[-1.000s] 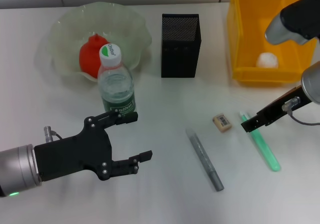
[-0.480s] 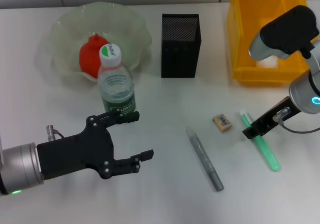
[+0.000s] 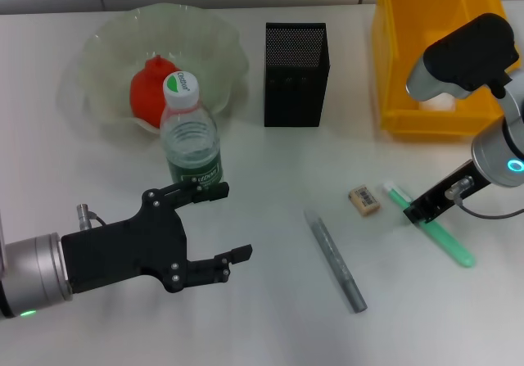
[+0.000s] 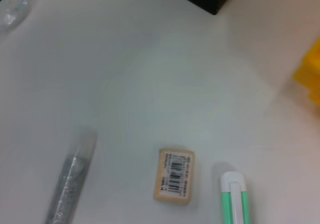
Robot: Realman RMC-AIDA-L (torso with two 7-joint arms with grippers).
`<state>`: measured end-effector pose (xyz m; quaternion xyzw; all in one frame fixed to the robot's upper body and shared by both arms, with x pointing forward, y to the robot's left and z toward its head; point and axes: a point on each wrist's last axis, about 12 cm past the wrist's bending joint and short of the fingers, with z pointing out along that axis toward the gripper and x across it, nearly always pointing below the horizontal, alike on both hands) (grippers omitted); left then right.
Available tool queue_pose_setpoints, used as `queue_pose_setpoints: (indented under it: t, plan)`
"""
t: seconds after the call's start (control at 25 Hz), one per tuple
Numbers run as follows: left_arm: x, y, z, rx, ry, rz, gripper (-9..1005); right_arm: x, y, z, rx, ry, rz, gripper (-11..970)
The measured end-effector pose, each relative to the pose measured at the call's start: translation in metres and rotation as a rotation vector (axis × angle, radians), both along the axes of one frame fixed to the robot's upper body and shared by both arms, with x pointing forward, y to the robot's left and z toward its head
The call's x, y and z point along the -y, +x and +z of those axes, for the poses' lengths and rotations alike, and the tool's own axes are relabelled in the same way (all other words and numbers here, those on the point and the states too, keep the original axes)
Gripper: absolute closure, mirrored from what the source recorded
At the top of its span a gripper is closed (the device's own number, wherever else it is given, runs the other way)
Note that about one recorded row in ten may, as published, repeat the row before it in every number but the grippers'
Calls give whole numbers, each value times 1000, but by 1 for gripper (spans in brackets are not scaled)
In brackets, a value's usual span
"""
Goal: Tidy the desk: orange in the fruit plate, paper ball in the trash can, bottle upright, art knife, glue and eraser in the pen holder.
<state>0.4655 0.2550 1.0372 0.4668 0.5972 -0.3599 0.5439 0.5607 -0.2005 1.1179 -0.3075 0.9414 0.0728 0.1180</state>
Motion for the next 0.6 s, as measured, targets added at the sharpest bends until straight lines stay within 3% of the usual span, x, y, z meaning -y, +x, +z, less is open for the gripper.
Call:
queue_pose_setpoints:
  t: [0.16,0.24,0.32,0.48,0.6]
  plan:
    - [1,0,0,0,-2,-2,183,4,-2,13,47,31,-17,780]
    - [1,0,0,-1,-3,-4,183,17,-2,37,112,101,-69,795]
    - [3,-2,-1,-7,3,-25,183,21,-3,46,137,133,-82,792]
    - [7,-4,-4,-19,18,-52,183,41,-2,83,306,325,-114,785]
    - [9,-5,-6,-26,21,-61,183,45,4,99,503,516,-53,780]
